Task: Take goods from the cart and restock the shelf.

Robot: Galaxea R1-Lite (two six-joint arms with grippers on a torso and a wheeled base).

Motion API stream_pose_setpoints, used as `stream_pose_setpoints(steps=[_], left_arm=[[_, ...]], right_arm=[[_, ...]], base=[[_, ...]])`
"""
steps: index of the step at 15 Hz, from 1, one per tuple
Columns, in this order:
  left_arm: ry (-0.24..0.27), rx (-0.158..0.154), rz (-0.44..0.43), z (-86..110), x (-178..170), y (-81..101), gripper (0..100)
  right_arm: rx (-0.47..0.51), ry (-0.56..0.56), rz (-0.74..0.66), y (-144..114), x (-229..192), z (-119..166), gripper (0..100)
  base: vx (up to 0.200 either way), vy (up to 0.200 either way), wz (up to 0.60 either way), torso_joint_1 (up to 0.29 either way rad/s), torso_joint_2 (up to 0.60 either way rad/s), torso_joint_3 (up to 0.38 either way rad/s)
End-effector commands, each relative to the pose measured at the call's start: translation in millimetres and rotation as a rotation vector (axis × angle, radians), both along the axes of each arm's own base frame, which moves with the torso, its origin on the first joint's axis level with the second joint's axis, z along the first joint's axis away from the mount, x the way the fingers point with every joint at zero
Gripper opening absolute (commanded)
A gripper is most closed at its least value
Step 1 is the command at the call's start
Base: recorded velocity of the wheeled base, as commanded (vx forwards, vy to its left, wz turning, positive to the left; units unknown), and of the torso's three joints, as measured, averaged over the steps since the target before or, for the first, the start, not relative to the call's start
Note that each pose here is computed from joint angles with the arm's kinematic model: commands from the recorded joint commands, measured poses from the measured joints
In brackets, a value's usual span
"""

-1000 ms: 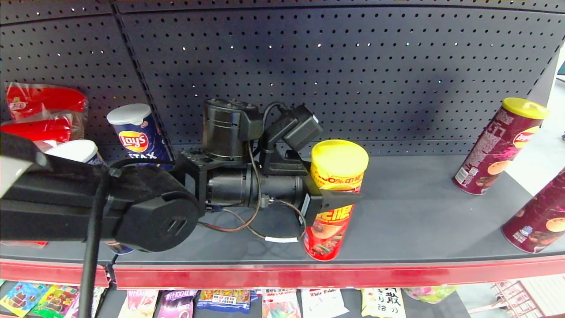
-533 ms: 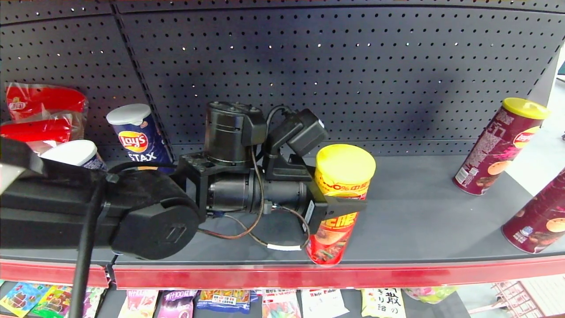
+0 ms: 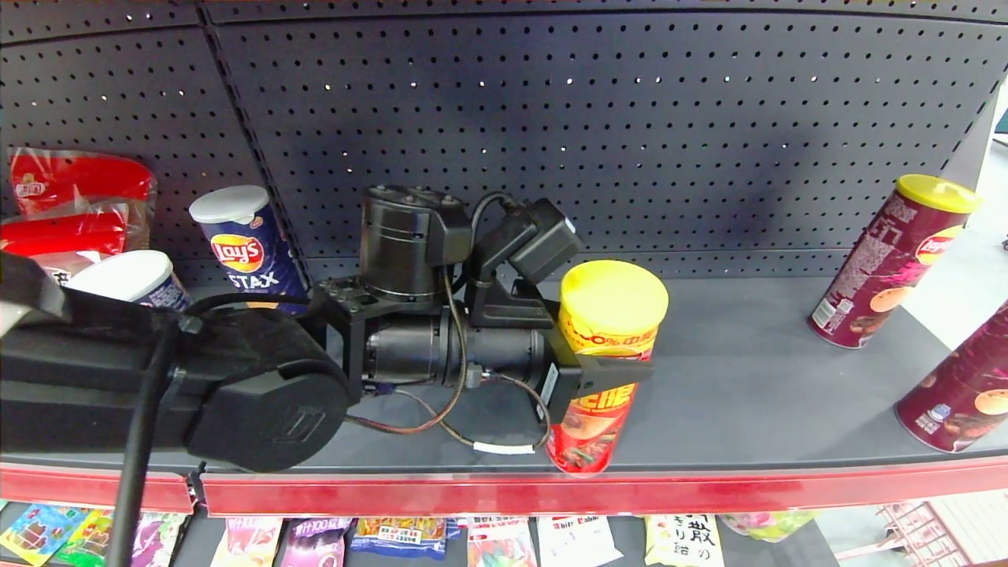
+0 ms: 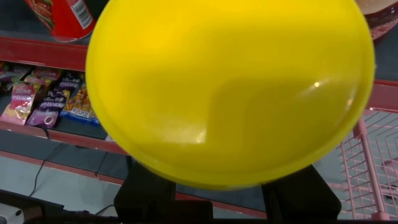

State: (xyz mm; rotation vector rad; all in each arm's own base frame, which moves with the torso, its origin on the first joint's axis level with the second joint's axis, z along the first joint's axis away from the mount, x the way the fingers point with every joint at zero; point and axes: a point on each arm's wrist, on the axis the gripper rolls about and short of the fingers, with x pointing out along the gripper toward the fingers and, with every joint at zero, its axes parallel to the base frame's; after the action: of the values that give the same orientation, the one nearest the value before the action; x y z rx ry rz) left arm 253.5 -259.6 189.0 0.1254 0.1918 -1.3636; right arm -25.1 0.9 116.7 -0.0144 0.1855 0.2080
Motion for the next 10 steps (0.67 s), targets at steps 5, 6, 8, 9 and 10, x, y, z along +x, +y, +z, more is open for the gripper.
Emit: stream_pose_setpoints(steps=[5,6,8,9,10], left_arm=[[0.007,0.01,0.004,-3.1,-1.0,-0.3,0],[0.003,0.008,-0.001,-2.4,-2.3,-1.3,0],[0.001,0.01,0.0,-2.9,-2.1,-1.5,100],[0.0,0.009,0.0,-2.4,-2.3,-1.3,100],[0.001,0.009,0.001,-2.6,-2.4,-1.2,100]], right_arm=[[-0.001,0.001,0.0,0.0,-0.1,-0.5,0],[0.001,0.002,0.0,0.0,-0.1,-0.5,0],[-0.001,0.0,0.0,0.0,-0.2,-0.5,0],[0.001,0.0,0.0,0.0,-0.2,-0.5,0],[-0.001,0.0,0.0,0.0,-0.2,-0.5,0]], base=[[0.0,0.0,0.0,0.0,0.0,0.0],[0.0,0.0,0.0,0.0,0.0,0.0],[0.0,0.0,0.0,0.0,0.0,0.0],[0.0,0.0,0.0,0.0,0.0,0.0],[0.0,0.0,0.0,0.0,0.0,0.0]])
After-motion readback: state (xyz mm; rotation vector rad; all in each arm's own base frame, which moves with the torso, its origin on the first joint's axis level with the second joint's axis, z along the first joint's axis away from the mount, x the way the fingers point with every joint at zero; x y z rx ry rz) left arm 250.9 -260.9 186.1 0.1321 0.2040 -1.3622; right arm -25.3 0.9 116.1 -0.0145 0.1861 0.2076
